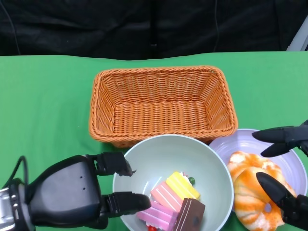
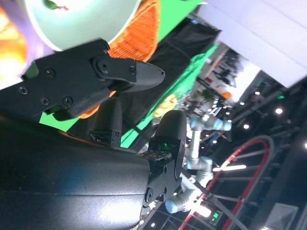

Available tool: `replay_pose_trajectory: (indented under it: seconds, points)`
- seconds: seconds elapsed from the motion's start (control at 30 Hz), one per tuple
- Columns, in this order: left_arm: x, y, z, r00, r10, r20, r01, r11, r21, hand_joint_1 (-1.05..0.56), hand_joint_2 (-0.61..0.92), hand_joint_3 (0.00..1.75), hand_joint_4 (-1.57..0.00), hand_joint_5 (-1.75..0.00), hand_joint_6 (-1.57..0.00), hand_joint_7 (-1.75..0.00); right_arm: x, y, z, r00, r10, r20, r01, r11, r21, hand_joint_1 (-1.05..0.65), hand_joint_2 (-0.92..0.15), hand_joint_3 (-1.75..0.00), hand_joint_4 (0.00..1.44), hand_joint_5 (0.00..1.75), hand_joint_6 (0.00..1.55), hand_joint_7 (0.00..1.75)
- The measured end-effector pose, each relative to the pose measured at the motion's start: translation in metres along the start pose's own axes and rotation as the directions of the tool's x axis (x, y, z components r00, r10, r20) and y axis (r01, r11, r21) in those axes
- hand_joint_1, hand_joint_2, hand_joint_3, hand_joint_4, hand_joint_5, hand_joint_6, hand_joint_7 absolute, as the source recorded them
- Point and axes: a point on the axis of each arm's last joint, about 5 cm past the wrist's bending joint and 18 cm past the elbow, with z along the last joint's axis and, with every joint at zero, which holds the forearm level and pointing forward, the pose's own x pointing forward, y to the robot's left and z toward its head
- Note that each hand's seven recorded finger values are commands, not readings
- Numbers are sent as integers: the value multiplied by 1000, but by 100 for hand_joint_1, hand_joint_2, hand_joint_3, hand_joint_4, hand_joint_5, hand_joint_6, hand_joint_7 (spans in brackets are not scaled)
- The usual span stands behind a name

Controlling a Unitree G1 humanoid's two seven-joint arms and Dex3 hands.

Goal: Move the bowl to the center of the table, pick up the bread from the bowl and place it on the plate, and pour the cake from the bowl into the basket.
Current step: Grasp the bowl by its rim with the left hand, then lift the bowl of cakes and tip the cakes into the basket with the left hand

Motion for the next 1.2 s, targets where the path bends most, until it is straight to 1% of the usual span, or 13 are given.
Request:
replay_pose_trajectory:
  seconds: [0.2, 0.4, 0.5, 0.53, 0.6, 0.63, 0.67, 0.7, 0.77, 0.8, 0.93, 1.1, 1.2]
  points:
    - [7, -19, -13, 994, -73, 75, 70, 997, 45, -44, 84, 0, -42, -114, -89, -21, 0, 6, 1, 1000, -24, 19, 23, 998, 50, -33, -56, -97, 30, 158, 5, 141]
    - [12, -36, -20, 986, -108, 123, 104, 994, 38, -39, 81, 0, -48, -112, -95, -16, 0, 10, 3, 999, -41, 27, 39, 997, 72, -31, -55, -98, 24, 157, 4, 141]
    - [13, -43, -21, 982, -121, 144, 119, 993, 20, -39, 81, 0, -55, -110, -105, -15, -1, 10, 3, 998, -45, 41, 42, 997, 72, -34, -57, -94, 30, 154, 5, 140]
    - [14, -45, -21, 982, -116, 152, 115, 993, 11, -41, 80, 0, -60, -130, -113, -18, -1, 11, 3, 998, -49, 48, 45, 996, 72, -35, -58, -91, 31, 154, 7, 139]
    - [17, -51, -18, 984, -73, 164, 75, 997, -4, -42, 79, 0, -63, -149, -119, -21, -2, 11, 3, 996, -70, 58, 66, 995, 76, -36, -61, -87, 33, 153, 10, 136]
    - [19, -54, -17, 984, -39, 173, 41, 999, -11, -41, 81, 0, -76, -164, -110, -56, -2, 12, 4, 995, -78, 60, 73, 994, 76, -36, -62, -87, 35, 153, 10, 136]
    - [22, -56, -16, 984, 4, 178, -1, 1000, -14, -41, 82, 0, -81, -169, -100, -81, -3, 12, 4, 995, -84, 59, 79, 994, 77, -35, -62, -86, 36, 153, 10, 136]
    - [25, -57, -15, 982, 48, 181, -46, 999, -16, -40, 83, 0, -84, -172, -95, -95, -3, 12, 4, 994, -90, 56, 86, 993, 78, -35, -62, -86, 36, 153, 10, 135]
    - [28, -58, -16, 977, 99, 187, -98, 995, -15, -38, 84, 0, -89, -174, -88, -116, -3, 12, 4, 994, -95, 54, 91, 993, 78, -35, -63, -86, 36, 152, 11, 135]
    - [28, -57, -15, 975, 107, 192, -106, 994, -15, -34, 86, 1, -92, -174, -84, -133, -3, 11, 4, 994, -98, 54, 94, 993, 75, -36, -64, -85, 38, 151, 12, 135]
    - [21, -45, -14, 972, 116, 204, -113, 993, -27, -30, 90, 2, -95, -175, -78, -157, -4, 6, 5, 991, -118, 56, 115, 992, 51, -34, -65, -82, 39, 148, 13, 132]
    - [4, -30, -7, 981, 99, 164, -89, 994, -66, -30, 91, 2, -95, -175, -76, -166, -5, 6, 5, 992, -116, 52, 113, 992, 47, -32, -63, -85, 40, 149, 13, 132]
    - [-4, -22, 1, 986, 105, 131, -92, 991, -99, -30, 91, 1, -94, -175, -82, -154, -6, 7, 3, 992, -112, 51, 110, 993, 53, -33, -61, -89, 43, 154, 12, 134]
